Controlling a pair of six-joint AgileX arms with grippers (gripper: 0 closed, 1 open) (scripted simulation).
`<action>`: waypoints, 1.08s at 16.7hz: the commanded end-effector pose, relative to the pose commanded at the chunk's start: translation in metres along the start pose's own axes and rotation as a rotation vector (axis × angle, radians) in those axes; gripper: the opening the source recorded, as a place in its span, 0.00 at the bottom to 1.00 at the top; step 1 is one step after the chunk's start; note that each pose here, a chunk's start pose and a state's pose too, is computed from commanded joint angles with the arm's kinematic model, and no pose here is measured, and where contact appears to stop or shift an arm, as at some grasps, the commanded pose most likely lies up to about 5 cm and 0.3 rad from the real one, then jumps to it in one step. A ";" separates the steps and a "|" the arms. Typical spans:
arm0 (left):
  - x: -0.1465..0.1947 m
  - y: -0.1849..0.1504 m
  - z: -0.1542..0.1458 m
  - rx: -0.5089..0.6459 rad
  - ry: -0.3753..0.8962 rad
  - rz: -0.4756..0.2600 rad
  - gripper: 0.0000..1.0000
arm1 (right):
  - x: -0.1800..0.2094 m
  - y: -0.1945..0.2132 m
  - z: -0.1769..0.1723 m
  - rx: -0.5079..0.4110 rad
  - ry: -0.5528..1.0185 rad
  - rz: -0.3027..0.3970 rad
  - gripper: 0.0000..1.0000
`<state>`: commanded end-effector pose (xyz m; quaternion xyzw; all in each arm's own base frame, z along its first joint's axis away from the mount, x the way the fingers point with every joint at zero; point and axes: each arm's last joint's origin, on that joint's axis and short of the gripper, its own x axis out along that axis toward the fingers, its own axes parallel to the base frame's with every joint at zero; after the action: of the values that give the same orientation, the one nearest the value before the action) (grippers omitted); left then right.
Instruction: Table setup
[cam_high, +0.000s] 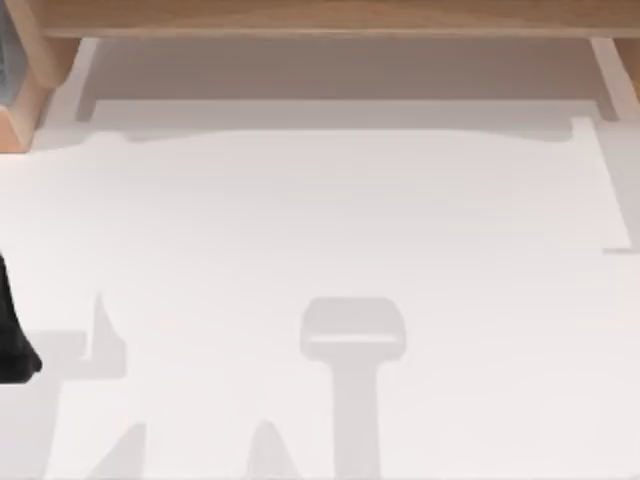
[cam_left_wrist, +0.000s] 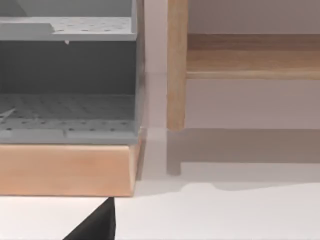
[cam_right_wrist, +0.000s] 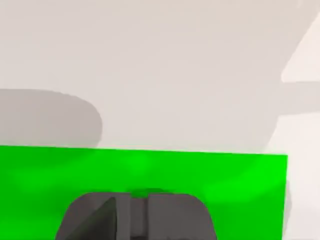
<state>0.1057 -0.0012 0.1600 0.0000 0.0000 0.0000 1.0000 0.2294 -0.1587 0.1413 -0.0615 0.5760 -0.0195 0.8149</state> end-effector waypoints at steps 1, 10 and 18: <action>0.000 0.000 0.000 0.000 0.000 0.000 1.00 | 0.002 -0.005 0.001 -0.022 -0.047 -0.022 1.00; 0.000 0.000 0.000 0.000 0.000 0.000 1.00 | 0.031 -0.042 -0.009 -0.364 -0.479 -0.325 1.00; 0.000 0.000 0.000 0.000 0.000 0.000 1.00 | 0.044 -0.041 -0.025 -0.814 -0.761 -0.667 1.00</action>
<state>0.1057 -0.0012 0.1600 0.0000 0.0000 0.0000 1.0000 0.2222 -0.2057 0.0968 -0.5437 0.1584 -0.0287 0.8237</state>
